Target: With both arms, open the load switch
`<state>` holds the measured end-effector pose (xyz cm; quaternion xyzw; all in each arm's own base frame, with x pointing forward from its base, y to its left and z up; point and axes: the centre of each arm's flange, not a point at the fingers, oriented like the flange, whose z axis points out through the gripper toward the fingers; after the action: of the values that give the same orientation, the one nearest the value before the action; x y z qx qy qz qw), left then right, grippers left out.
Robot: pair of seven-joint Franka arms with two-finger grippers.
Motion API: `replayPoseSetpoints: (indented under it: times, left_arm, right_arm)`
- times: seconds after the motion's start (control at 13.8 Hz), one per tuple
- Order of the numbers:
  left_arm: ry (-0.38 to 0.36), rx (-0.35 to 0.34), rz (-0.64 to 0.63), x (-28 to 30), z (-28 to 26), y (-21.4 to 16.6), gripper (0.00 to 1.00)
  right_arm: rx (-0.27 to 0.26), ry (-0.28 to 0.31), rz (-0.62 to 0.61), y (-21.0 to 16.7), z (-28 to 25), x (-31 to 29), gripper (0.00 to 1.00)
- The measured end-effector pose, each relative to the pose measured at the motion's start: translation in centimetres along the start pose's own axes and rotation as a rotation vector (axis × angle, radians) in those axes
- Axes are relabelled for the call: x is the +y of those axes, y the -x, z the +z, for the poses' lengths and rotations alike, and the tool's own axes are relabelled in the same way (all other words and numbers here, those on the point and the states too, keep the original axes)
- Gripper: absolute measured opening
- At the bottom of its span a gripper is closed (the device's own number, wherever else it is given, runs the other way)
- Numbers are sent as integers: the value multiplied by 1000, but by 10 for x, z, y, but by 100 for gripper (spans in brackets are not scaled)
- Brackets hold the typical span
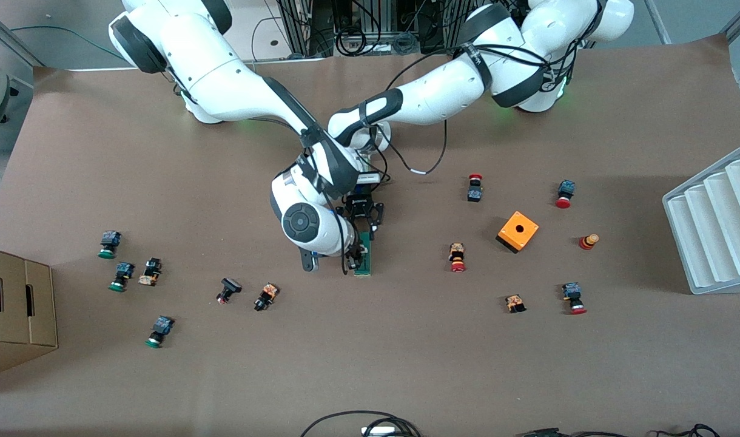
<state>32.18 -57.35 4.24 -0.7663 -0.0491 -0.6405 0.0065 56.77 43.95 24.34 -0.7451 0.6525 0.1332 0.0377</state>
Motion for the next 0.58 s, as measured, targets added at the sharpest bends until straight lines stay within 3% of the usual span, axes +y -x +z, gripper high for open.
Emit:
replayPoseSetpoints:
  times: [0.58]
  left_arm:
    - [0,0,0,0,0,0,55]
  right_arm:
    - [9,-6,-7,1,7,13,18]
